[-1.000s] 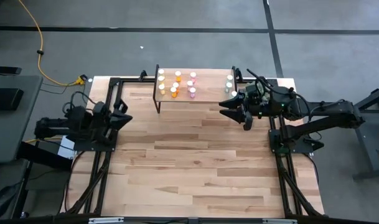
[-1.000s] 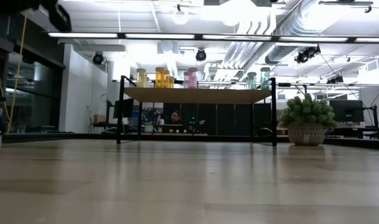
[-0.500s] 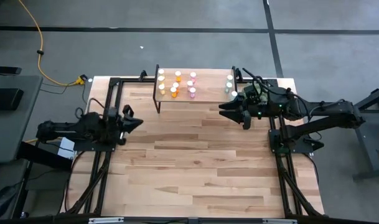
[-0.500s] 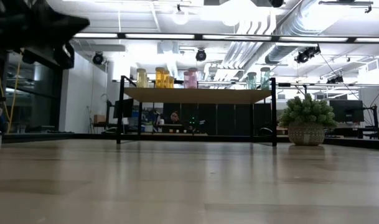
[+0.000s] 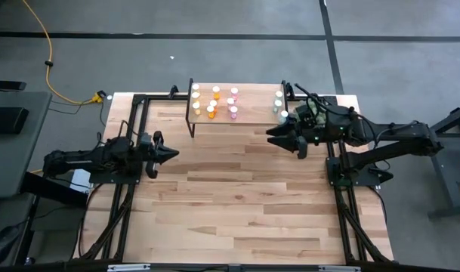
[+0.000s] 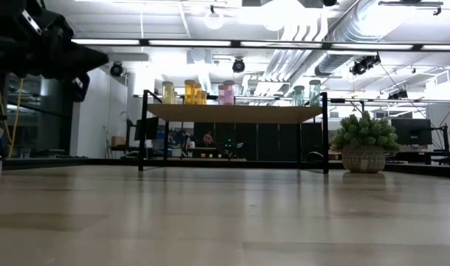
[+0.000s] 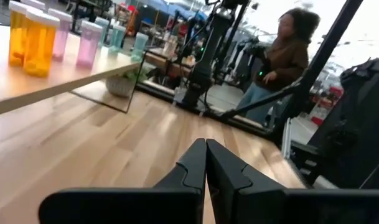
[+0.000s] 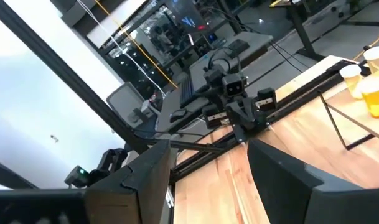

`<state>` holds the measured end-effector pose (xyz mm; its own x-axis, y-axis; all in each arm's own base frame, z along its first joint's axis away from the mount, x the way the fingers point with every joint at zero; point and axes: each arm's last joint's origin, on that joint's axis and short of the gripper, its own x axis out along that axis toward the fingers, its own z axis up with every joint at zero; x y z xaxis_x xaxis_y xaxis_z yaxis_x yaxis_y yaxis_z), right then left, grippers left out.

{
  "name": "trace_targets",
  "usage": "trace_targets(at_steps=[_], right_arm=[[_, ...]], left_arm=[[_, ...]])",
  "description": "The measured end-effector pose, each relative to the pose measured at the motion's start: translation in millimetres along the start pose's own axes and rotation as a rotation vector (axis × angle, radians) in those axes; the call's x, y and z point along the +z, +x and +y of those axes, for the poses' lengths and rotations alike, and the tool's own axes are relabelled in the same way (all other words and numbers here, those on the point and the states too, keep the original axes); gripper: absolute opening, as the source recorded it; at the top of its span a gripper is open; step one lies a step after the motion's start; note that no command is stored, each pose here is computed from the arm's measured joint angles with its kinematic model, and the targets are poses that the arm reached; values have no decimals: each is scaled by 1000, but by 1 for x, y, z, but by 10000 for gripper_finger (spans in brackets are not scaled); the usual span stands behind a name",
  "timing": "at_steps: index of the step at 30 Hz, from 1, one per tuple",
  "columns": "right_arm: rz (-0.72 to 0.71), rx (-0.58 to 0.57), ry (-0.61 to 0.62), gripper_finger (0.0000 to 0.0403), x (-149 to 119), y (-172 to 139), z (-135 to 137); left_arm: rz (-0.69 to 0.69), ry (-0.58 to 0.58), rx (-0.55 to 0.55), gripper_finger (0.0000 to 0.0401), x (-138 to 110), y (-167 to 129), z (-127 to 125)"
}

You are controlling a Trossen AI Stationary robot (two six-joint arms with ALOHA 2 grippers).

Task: Pick and place medicine bottles onto shelf by color
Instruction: Return to Home Position

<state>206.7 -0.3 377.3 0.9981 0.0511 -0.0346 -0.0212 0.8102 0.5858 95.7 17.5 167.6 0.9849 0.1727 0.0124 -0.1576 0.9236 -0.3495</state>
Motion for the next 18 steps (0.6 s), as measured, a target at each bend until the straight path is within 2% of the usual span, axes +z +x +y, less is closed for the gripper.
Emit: trace_targets(at_steps=[6,10,15,18], right_arm=[[27,48,0,196,2,-15,5],[55,66,-31,164,2,-37,10],[96,77,-156,74,-10,-69,16],[87,123,-181,14,-28,-83,9]], left_arm=[[-22,-67,46,1,1,0,1],[-24,-85,46,1,1,0,1],[-23,-85,43,1,1,0,1],[-22,-85,43,1,1,0,1]])
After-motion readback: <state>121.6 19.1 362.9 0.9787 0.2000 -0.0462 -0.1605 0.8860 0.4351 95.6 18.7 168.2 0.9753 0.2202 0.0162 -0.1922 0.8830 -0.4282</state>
